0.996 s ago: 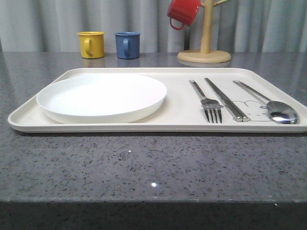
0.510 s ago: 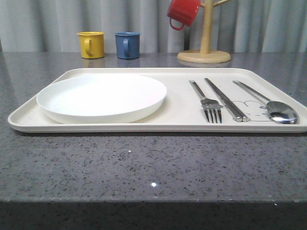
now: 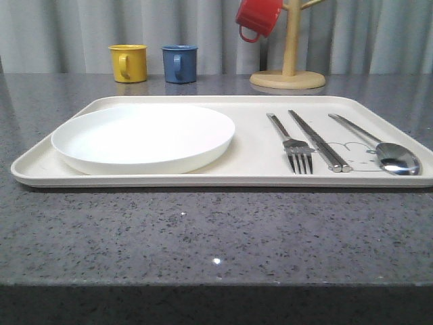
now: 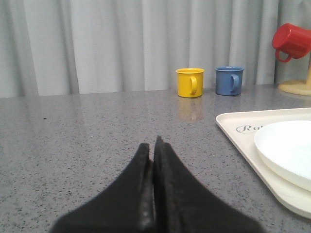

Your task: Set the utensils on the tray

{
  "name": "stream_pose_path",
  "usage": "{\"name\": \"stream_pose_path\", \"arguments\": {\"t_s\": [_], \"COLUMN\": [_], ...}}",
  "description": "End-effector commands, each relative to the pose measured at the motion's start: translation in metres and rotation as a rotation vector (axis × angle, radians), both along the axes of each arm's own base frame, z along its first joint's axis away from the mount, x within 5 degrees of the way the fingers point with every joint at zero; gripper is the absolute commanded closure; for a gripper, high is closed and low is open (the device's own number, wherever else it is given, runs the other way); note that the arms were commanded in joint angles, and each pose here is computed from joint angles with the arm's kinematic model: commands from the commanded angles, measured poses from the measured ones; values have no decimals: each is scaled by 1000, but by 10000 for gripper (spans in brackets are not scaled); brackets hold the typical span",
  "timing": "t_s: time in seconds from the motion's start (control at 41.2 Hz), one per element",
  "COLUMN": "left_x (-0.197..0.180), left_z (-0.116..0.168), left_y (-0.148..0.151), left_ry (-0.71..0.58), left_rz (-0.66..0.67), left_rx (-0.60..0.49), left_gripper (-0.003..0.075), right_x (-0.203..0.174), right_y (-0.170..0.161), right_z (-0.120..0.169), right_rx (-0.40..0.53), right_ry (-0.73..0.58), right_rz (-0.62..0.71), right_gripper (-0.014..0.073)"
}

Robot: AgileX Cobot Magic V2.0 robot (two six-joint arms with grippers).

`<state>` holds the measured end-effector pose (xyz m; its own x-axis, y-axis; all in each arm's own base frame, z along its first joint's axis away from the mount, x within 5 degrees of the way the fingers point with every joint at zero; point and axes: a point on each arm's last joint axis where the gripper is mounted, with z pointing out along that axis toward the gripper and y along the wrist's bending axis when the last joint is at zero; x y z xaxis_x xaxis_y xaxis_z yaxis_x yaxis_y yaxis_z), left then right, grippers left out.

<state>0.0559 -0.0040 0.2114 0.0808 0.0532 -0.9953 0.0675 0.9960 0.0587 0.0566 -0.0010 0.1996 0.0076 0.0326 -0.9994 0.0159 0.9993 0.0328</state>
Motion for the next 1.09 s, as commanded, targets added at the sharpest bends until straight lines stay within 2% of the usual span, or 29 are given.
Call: {"name": "stream_pose_path", "arguments": {"t_s": [0.0,0.461,0.607,0.753,1.069], "left_x": [-2,-2,-2,-2,-2], "left_z": [2,2,2,2,2], "left_y": [0,0,0,0,0], "left_ry": [-83,-83,-83,-83,-83], "left_rz": [-4,-4,-4,-4,-4], "left_rx": [-23,-23,-23,-23,-23], "left_gripper": [740,740,740,740,740], "right_x": [-2,-2,-2,-2,-2], "right_y": [1,1,0,0,0], "right_z": [13,13,10,9,11], "right_rx": [-17,-15,58,14,14], "right_ry": [-158,-163,-124,-113,-141], "right_rz": [2,3,1,-3,-4], "right_gripper": [662,662,662,662,662]}}
